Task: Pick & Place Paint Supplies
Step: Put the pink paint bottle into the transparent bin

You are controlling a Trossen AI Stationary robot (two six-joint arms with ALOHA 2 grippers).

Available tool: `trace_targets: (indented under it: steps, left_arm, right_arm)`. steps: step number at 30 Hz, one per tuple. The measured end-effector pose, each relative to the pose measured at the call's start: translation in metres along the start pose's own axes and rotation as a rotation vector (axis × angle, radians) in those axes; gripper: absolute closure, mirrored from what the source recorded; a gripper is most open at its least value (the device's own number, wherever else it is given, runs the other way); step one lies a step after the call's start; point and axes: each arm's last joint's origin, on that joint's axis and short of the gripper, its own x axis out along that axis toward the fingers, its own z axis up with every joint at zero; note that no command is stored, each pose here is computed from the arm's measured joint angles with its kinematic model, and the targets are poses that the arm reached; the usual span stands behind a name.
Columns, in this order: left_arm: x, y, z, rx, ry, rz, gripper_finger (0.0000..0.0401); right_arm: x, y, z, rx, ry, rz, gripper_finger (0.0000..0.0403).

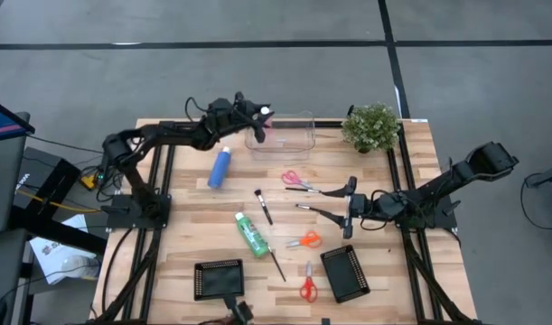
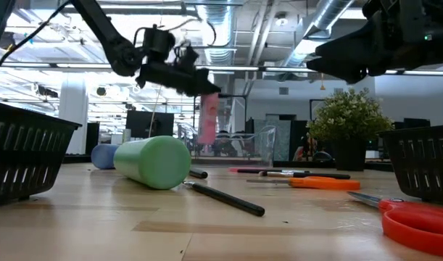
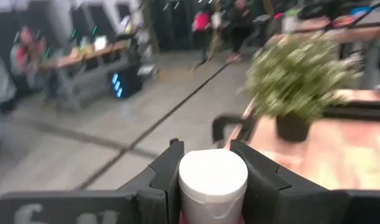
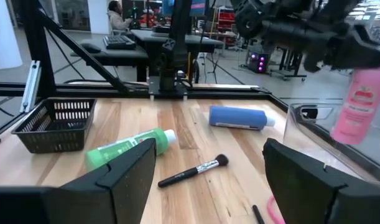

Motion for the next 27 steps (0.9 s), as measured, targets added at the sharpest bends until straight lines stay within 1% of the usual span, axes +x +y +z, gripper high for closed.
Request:
trace_targets:
  steps: [4,9,13,17,24,27]
  left_arm:
    - [0.003,0.007,-0.011,-0.059,0.026,0.062,0.0297]
    - [0.007,0.008,-0.022,-0.066,0.065,0.130,0.0297]
    - [0.009,0.007,-0.029,-0.084,0.091,0.135,0.0297]
    - [0.009,0.007,-0.028,-0.110,0.087,0.144,0.0297]
    - [0.008,0.007,-0.035,-0.130,0.157,0.163,0.0297]
    - [0.008,0.005,-0.035,-0.129,0.157,0.164,0.0297]
  right_arm:
    - [0.000,0.000,0.000,-0.003,0.000,0.000,0.0124]
    - [0.000,0.000,0.000,-0.003,0.002,0.000,0.0124]
    - [0.000,0.000,0.000,-0.002,0.003,0.000,0.0124]
    - [0.000,0.000,-0.001,-0.003,0.007,0.000,0.0124]
    - [0.000,0.000,-0.001,0.001,0.012,0.000,0.0124]
    - [0.000,0.000,-0.001,0.001,0.012,0.000,0.0124]
